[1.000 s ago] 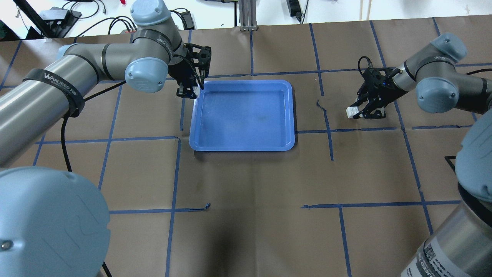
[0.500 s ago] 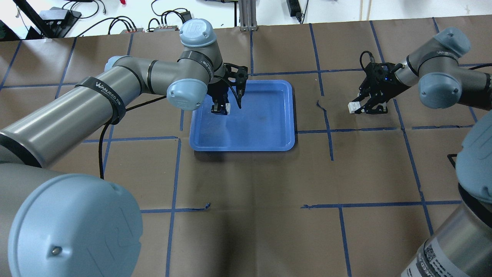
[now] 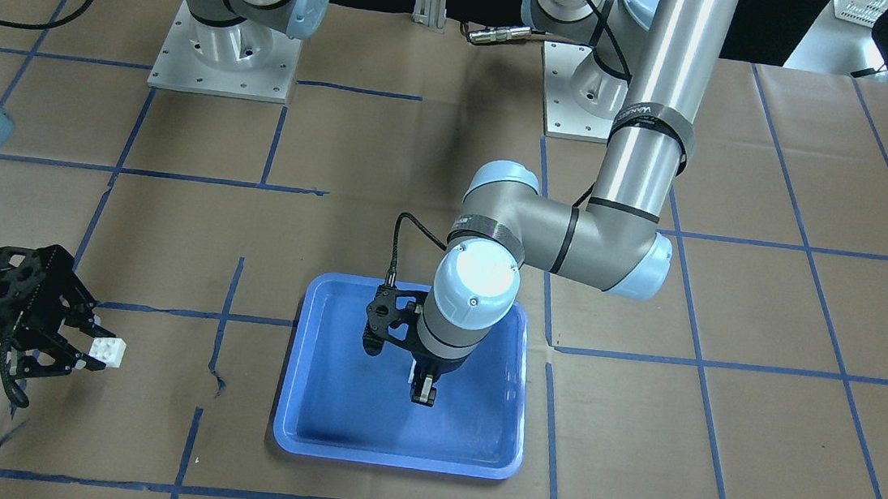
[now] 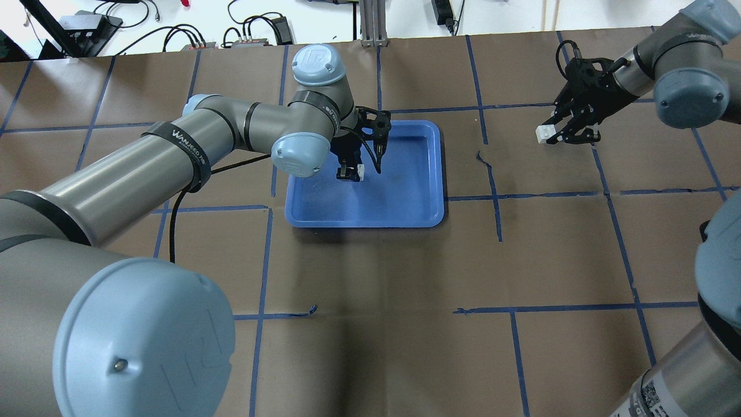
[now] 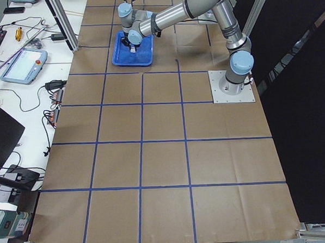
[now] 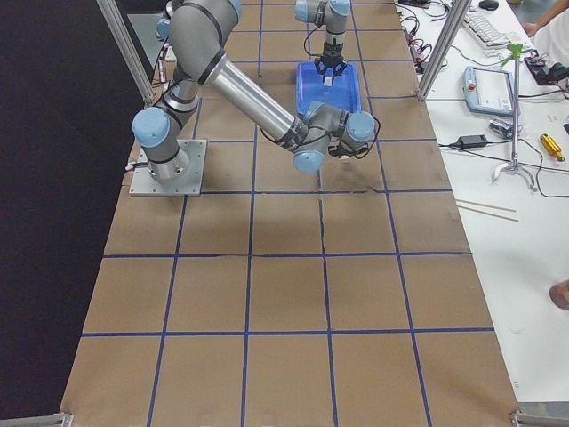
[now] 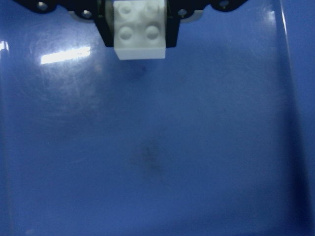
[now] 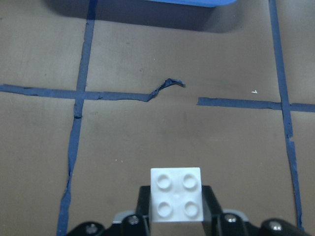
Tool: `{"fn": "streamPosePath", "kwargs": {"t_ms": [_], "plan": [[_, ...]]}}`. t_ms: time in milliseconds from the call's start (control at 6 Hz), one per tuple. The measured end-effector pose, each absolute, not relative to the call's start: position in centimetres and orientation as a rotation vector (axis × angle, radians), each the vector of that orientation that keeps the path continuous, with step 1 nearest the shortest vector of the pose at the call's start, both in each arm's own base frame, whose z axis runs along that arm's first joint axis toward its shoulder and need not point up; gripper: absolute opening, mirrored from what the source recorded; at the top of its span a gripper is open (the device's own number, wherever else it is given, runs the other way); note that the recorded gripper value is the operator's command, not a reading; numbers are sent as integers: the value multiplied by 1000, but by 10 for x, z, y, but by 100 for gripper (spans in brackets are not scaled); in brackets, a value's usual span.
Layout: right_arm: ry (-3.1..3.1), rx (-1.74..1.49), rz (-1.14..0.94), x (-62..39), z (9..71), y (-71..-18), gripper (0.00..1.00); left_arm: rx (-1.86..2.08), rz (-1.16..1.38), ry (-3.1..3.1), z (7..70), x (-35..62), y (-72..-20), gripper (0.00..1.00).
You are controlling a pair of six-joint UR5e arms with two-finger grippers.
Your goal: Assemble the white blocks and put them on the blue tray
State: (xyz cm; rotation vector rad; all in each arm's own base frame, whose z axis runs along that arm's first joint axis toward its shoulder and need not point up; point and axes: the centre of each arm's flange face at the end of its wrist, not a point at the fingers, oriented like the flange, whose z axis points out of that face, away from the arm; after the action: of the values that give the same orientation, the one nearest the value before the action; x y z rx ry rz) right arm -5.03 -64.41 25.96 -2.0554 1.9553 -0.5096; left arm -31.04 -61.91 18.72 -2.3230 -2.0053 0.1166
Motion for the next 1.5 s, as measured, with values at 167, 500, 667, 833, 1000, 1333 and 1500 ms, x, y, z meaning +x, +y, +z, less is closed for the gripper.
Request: {"fn": "streamPosePath", "kwargs": {"t_ms": [167,500,667,833,1000,1333,1500], "plan": [[1980,-2008,-534,-45,282,-640,23,-2323,130,-2011,183,-311,-616,28],[2006,-1965,-567,-37,314,-629,24,-2298,100,-2022,170,-309,-606,89],[2005,-1959,-566,-35,316,-626,24,-2291,91,-2026,167,-308,-604,90],[1998,-1951,-557,-32,311,-622,25,-2290,90,-2029,168,-308,-604,90],[1991,-1941,-546,-29,302,-617,25,-2294,93,-2035,171,-308,-605,90],[1979,-1940,-535,-21,294,-612,25,-2293,105,-2050,181,-308,-607,90],[1973,-1941,-530,-13,294,-612,25,-2283,116,-2067,197,-307,-607,90]]}}
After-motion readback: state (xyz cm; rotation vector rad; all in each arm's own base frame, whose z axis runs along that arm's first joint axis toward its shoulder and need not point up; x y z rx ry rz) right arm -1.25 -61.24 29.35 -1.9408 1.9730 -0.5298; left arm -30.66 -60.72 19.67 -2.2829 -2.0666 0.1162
